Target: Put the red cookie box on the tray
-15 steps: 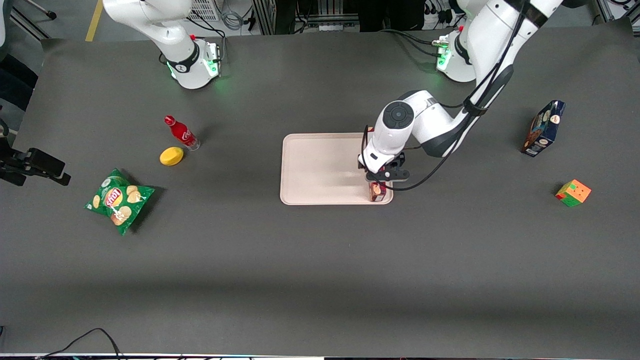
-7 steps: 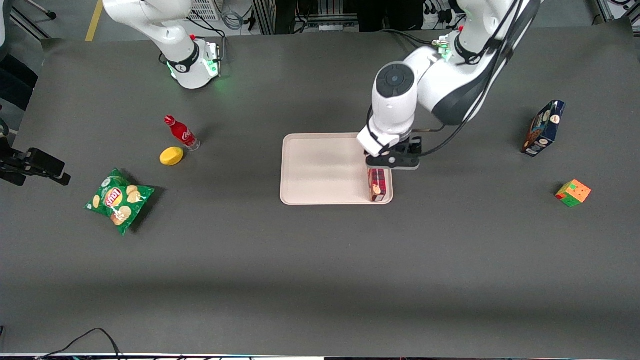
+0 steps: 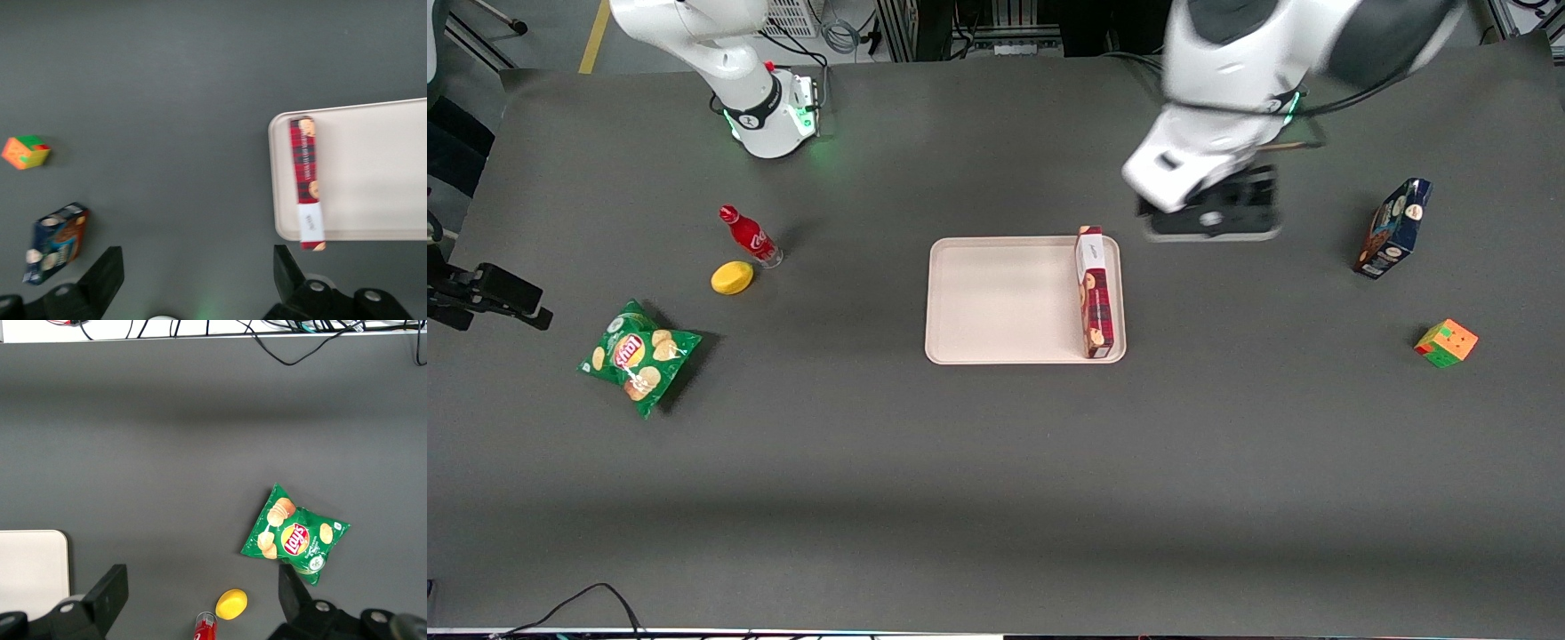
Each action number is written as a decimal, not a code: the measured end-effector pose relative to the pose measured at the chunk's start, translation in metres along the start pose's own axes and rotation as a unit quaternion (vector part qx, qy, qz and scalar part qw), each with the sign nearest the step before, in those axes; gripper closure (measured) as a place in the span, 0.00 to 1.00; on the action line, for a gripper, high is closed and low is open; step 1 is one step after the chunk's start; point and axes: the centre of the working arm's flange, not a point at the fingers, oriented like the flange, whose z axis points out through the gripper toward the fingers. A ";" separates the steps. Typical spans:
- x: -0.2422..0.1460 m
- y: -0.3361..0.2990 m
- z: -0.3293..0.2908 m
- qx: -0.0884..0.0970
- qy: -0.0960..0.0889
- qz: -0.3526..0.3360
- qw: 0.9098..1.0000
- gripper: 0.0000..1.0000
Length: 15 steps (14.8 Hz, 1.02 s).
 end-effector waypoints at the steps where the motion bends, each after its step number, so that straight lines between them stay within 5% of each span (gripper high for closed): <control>1: 0.002 -0.028 -0.015 -0.005 0.001 -0.001 1.000 0.00; 4: 0.001 -0.111 -0.044 -0.025 0.014 -0.005 1.000 0.00; 8: 0.008 -0.202 -0.034 -0.077 0.007 -0.035 0.996 0.00; 15: 0.013 -0.204 0.004 -0.118 0.024 -0.051 0.991 0.00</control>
